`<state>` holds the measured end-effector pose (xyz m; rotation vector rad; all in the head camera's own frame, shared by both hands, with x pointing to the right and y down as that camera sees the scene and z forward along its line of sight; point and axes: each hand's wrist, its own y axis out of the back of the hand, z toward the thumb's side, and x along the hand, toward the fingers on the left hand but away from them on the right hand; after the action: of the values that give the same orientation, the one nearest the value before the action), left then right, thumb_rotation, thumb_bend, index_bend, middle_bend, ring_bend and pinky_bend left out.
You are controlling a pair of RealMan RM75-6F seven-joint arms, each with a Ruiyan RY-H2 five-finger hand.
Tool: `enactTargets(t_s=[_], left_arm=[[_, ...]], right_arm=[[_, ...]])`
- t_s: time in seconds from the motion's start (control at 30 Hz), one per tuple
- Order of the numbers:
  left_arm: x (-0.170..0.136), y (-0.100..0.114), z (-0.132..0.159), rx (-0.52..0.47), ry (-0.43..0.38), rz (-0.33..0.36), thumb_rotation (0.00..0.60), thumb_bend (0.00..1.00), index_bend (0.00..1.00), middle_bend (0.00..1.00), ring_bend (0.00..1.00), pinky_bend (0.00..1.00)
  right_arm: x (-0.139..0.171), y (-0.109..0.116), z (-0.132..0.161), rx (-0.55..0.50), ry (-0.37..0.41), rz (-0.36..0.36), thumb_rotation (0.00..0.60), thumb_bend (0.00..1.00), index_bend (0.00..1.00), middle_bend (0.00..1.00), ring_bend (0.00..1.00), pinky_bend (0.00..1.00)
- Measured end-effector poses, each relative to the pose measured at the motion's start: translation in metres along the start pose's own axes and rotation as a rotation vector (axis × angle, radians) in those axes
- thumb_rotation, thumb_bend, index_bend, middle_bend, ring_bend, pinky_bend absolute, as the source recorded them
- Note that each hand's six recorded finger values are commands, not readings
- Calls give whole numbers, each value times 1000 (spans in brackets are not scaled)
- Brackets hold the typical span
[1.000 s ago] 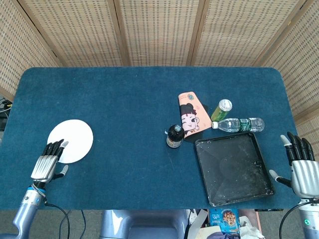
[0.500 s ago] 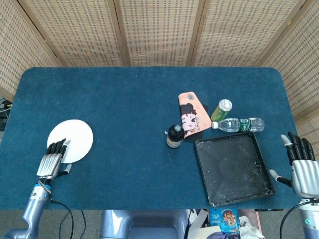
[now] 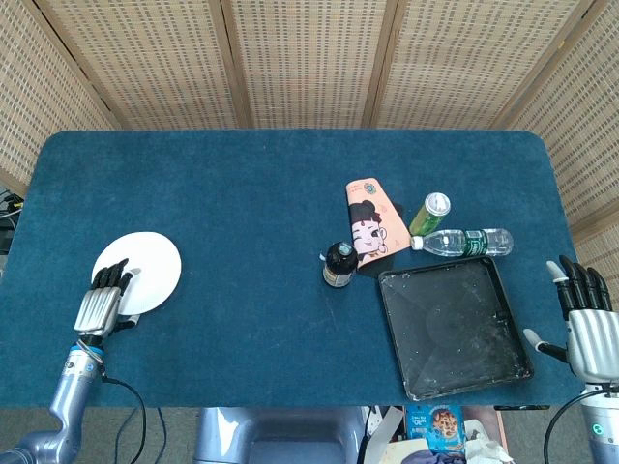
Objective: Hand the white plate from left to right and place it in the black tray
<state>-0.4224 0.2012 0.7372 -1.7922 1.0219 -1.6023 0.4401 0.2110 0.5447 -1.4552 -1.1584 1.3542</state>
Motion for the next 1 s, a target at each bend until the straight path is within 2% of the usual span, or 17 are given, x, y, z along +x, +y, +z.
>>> enactTargets(t_s=[0.1,0.2,0.37,0.53,0.67,0.8,1.0], left_arm=[[2,4,-2,-8,8,25,600,458,519,0,0,0],[3,7,-3,-21,16,46,600,481,580,0,0,0],[3,16,0,-50,1,99,600,493,615,0,0,0],[0,34,10,-73,-58,179,600,498,636,0,0,0],[-6,54,23,-71,-145,254,600,500,653,0,0,0],[-17,77,44,-56,-269,324,600,500,664,0,0,0],[-33,98,80,-35,-454,355,600,500,691,0,0,0]], right_arm=[[-1,-1,-1,-1,-2,5,600,0,0,0,0,0],[-1,-2,0,-1,-1,8,600,0,0,0,0,0],[-1,-2,0,-2,-2,7,600,0,0,0,0,0],[-1,-1,-1,0,-4,5,600,0,0,0,0,0],[-1,-1,-1,2,-7,2,600,0,0,0,0,0],[-2,-1,-2,8,-12,2,600,0,0,0,0,0],[-3,-3,-2,22,-21,4,600,0,0,0,0,0]])
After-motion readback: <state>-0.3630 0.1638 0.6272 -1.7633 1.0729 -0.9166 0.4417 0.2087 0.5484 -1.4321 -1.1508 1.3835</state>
